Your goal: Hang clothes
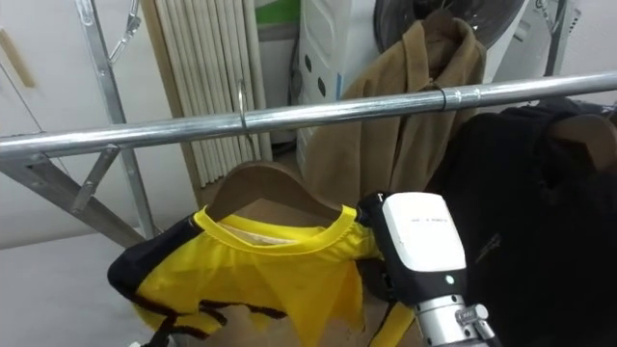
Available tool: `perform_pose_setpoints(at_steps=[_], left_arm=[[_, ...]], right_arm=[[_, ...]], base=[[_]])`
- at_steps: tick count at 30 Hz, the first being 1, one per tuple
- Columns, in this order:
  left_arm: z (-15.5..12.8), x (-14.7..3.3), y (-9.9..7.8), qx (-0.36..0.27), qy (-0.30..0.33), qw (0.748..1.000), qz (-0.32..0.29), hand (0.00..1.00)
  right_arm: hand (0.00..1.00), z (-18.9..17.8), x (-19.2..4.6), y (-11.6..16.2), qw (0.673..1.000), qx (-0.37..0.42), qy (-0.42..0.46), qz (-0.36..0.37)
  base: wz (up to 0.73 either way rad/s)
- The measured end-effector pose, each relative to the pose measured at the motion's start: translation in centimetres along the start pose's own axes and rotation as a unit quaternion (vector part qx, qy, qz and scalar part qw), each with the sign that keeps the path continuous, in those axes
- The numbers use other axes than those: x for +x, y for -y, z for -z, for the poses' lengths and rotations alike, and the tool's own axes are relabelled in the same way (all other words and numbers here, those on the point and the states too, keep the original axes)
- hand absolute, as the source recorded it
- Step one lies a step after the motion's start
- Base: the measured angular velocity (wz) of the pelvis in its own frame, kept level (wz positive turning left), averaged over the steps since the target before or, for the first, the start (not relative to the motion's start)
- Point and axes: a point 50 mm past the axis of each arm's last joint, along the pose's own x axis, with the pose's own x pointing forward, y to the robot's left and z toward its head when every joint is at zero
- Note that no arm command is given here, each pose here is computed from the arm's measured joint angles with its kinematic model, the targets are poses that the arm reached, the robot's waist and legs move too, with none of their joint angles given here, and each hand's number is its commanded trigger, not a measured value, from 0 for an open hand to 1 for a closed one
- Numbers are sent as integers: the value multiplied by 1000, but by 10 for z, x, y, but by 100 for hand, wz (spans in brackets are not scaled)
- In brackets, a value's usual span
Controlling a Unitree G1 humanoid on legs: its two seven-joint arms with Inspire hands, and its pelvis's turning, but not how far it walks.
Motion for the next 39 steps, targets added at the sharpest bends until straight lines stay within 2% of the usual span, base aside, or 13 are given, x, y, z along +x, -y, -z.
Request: perform_pose_setpoints(at_steps=[10,26,39], left_arm=[[-3,0,-1,-2,3,1000,0,0],[-11,0,-1,1,20,1000,8,0],[-11,0,0,28,21,999,14,0]], right_arm=[[100,-5,2,3,1000,23,2,1],[100,-4,1,2,1000,14,12,-14],[100,-4,7,2,998,46,6,-45]], base=[[6],[2],[2]])
